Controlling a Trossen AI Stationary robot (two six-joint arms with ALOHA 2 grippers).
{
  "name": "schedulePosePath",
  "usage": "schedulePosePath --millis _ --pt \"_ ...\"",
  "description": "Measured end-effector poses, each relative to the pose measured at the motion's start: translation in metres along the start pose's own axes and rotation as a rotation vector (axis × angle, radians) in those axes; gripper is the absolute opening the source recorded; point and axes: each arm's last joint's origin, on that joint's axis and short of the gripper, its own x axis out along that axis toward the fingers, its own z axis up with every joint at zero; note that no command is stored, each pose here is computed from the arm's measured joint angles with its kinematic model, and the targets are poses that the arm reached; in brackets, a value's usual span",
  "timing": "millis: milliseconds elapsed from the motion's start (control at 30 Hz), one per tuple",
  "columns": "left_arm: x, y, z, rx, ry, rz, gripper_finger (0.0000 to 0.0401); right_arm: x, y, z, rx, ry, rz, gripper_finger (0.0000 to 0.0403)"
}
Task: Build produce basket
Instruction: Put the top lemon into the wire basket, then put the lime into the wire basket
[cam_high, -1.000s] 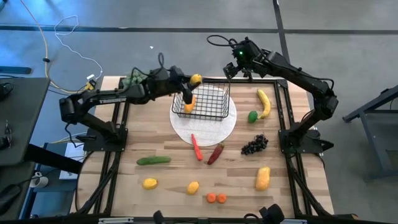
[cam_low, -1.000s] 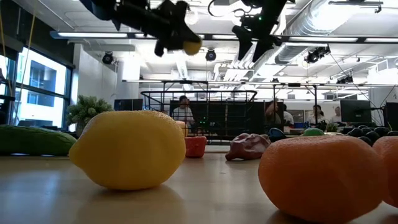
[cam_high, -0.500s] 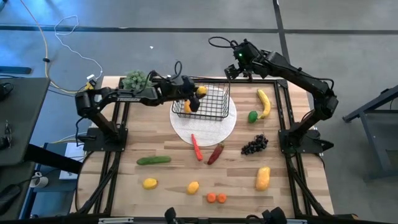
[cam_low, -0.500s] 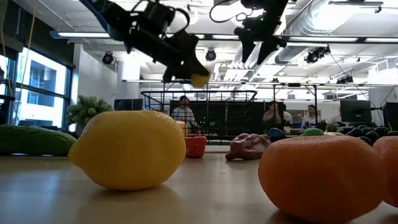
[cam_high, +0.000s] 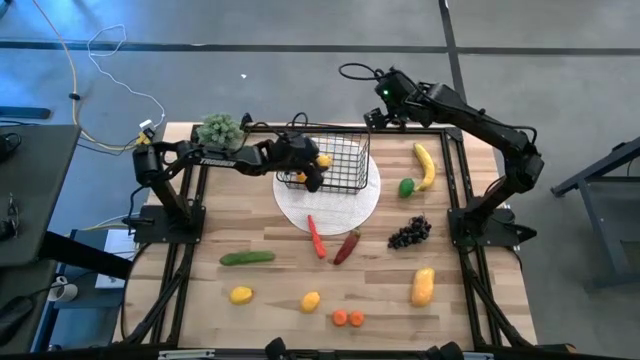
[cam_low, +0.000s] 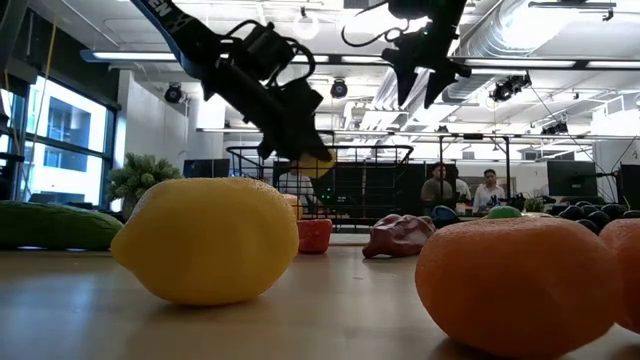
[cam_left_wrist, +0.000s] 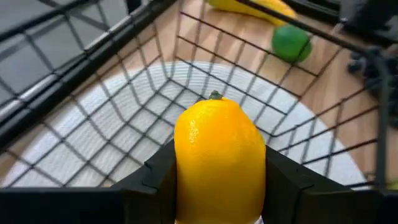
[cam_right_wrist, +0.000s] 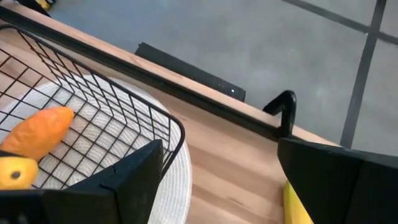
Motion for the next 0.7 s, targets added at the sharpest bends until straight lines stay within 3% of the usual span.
schedulePosePath --millis 167,467,700 --pt "0.0 0.001 -0.002 0.014 0.025 0.021 0.0163 -0.002 0.005 -0.003 -0.002 0.005 0.008 0.0298" --pt "0.0 -0.001 -0.005 0.055 0.045 0.013 0.0229 -0.005 0.012 -0.007 -0.026 0.015 0.021 0.0298" --pt "-0.004 0.001 -0.002 -0.023 0.037 0.01 0.0254 -0.007 0.015 -0.016 0.001 0.073 0.003 0.0298"
